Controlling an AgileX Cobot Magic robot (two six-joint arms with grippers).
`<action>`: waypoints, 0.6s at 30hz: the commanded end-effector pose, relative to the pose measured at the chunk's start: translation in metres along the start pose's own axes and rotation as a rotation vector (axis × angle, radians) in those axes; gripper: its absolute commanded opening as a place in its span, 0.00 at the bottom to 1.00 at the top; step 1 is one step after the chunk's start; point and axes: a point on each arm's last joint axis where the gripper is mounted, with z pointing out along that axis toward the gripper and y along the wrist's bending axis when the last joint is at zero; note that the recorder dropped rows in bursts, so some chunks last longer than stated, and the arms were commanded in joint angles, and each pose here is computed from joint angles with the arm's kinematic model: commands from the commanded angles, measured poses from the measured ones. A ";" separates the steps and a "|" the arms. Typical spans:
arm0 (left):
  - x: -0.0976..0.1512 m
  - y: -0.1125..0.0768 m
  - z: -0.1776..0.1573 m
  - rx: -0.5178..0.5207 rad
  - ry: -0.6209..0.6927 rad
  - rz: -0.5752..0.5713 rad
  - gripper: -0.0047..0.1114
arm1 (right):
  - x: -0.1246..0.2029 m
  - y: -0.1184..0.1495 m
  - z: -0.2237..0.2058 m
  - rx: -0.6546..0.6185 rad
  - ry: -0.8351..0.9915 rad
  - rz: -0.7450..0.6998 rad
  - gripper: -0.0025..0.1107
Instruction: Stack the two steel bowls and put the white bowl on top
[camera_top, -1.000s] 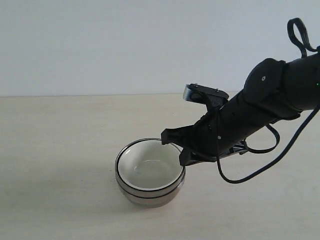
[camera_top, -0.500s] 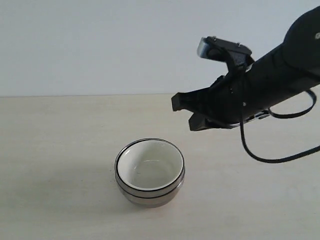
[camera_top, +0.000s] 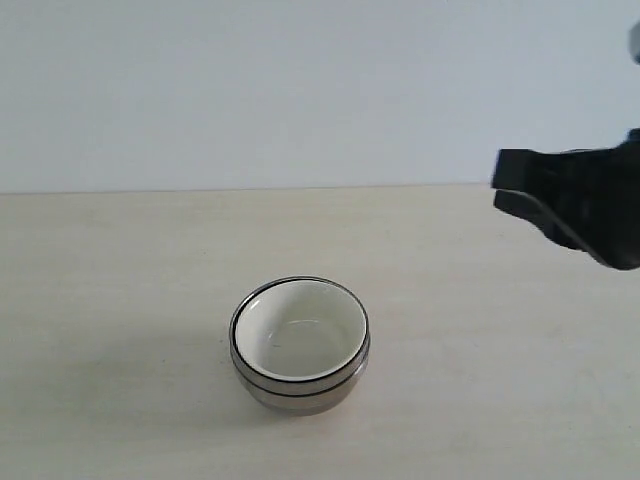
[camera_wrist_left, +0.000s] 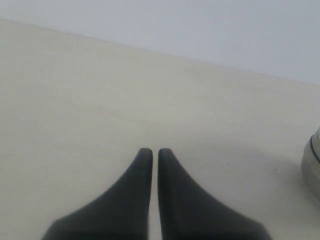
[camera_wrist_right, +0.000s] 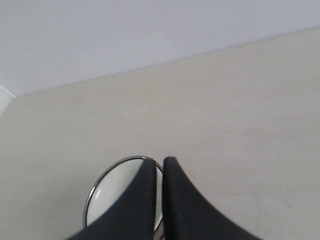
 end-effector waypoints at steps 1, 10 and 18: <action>0.001 0.000 0.000 0.000 -0.001 0.003 0.07 | 0.009 -0.006 -0.037 -0.044 -0.109 0.012 0.02; 0.001 0.000 0.000 0.000 -0.001 0.003 0.07 | 0.027 -0.010 -0.070 -0.077 -0.087 0.010 0.02; 0.001 0.000 0.000 0.000 -0.001 0.003 0.07 | 0.025 -0.009 -0.072 -0.085 -0.114 0.010 0.02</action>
